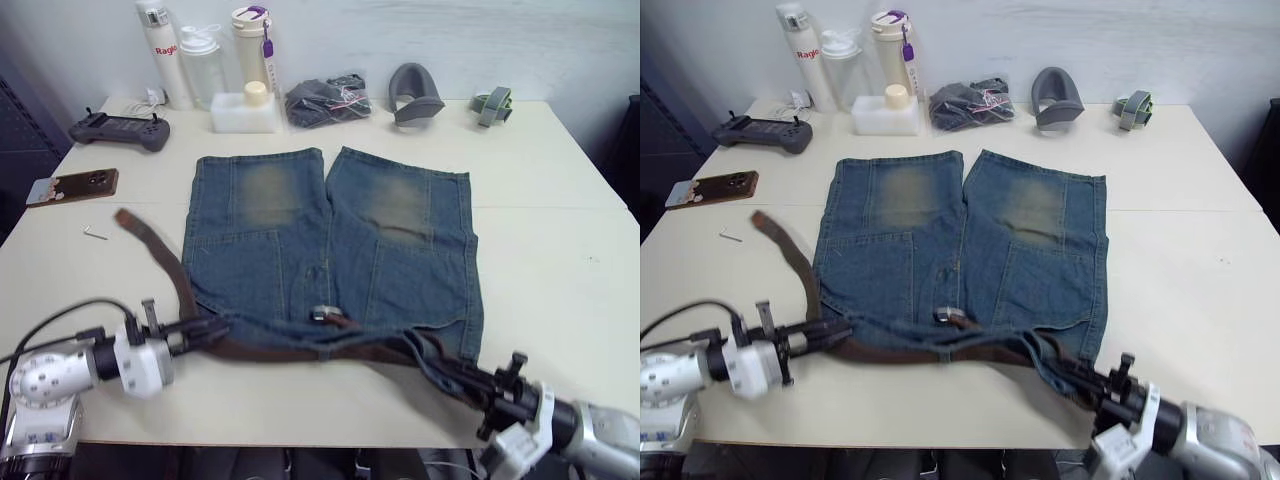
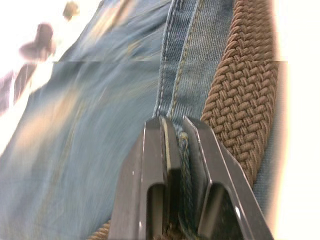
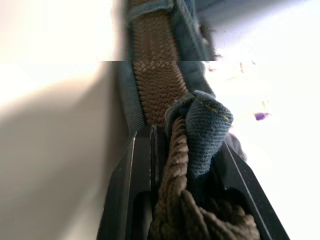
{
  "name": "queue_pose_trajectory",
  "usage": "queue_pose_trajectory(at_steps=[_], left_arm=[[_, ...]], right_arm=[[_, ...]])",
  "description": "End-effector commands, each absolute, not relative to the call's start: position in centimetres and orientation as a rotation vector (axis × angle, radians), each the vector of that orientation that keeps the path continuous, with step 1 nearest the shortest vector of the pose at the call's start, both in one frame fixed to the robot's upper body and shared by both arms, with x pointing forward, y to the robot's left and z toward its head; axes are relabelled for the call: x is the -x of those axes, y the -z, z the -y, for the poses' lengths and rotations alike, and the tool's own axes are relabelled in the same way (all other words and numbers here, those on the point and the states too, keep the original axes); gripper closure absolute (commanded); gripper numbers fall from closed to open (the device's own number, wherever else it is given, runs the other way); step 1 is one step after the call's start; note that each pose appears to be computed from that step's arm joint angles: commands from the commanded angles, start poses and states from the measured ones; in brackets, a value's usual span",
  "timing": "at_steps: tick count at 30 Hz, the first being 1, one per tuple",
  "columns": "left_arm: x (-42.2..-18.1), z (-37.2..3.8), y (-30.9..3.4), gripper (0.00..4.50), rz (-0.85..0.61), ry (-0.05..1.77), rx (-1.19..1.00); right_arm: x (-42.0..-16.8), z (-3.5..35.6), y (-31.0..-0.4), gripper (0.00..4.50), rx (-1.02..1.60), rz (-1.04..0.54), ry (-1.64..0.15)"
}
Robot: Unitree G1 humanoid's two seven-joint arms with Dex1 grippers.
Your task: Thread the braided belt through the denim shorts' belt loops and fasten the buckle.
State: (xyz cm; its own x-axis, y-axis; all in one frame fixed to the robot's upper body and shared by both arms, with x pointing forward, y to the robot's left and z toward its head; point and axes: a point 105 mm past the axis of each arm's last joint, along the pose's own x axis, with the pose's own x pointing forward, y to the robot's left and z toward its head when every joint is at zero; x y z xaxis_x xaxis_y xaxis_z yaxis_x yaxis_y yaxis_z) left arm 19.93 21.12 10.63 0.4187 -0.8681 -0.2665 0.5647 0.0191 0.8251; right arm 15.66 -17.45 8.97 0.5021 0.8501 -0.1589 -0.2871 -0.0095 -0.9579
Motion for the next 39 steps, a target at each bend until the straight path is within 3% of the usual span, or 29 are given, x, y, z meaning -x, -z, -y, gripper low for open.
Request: queue_pose_trajectory(at_steps=[1,2,7,9,11,13,16,20,23,26,28,31,33,38,39], left_arm=[[-17.9,-22.2,-9.3,3.48,0.353,1.217,-1.100],[-17.6,-22.4,-9.2,3.25,0.355,1.223,-1.091],[-17.9,-23.1,-10.1,0.93,0.399,1.141,-1.052],[-18.1,-23.5,-10.9,0.05,0.417,1.095,-1.055],[-19.8,-25.9,-12.0,0.02,0.326,0.943,-1.006],[-21.8,-31.0,-12.8,0.02,0.168,0.705,-0.945],[-22.0,-36.7,-13.9,0.02,0.037,0.469,-0.918],[-25.0,-39.7,-16.6,0.02,0.062,0.226,-0.837],[-27.6,-40.3,-18.0,0.02,0.110,0.110,-0.723],[-31.5,-38.1,-18.9,0.02,0.150,0.140,-0.574],[-33.7,-35.4,-19.9,0.02,0.191,0.209,-0.449],[-36.0,-30.6,-21.0,0.02,0.226,0.363,-0.277],[-37.5,-25.9,-20.8,0.02,0.170,0.527,-0.196],[-39.6,-17.7,-19.6,0.02,0.031,0.732,-0.172],[-39.8,-16.5,-18.5,0.02,-0.063,0.765,-0.151]], right_arm=[[-15.0,19.8,-8.2,3.56,1.290,0.508,-0.971],[-14.8,20.3,-8.0,3.03,1.284,0.492,-0.976],[-14.0,23.9,-7.4,0.71,1.314,0.396,-0.976],[-14.0,25.3,-7.4,0.00,1.330,0.361,-0.958],[-14.1,27.2,-7.6,0.00,1.348,0.299,-0.927],[-14.5,29.3,-8.3,0.00,1.357,0.246,-0.868],[-16.3,31.7,-10.1,0.00,1.400,0.221,-0.745],[-20.7,34.0,-12.9,0.00,1.432,0.230,-0.540],[-24.0,33.3,-14.6,0.00,1.400,0.281,-0.481],[-30.2,31.4,-16.8,0.00,1.001,0.176,-0.374],[-32.7,27.1,-18.9,0.00,0.713,0.147,-0.465],[-34.1,22.0,-20.6,0.00,0.482,0.064,-0.608],[-34.9,19.2,-20.9,0.00,0.427,-0.015,-0.688],[-34.8,15.2,-18.9,0.00,0.404,-0.294,-0.888],[-35.1,15.0,-18.4,0.00,0.382,-0.338,-0.903]])
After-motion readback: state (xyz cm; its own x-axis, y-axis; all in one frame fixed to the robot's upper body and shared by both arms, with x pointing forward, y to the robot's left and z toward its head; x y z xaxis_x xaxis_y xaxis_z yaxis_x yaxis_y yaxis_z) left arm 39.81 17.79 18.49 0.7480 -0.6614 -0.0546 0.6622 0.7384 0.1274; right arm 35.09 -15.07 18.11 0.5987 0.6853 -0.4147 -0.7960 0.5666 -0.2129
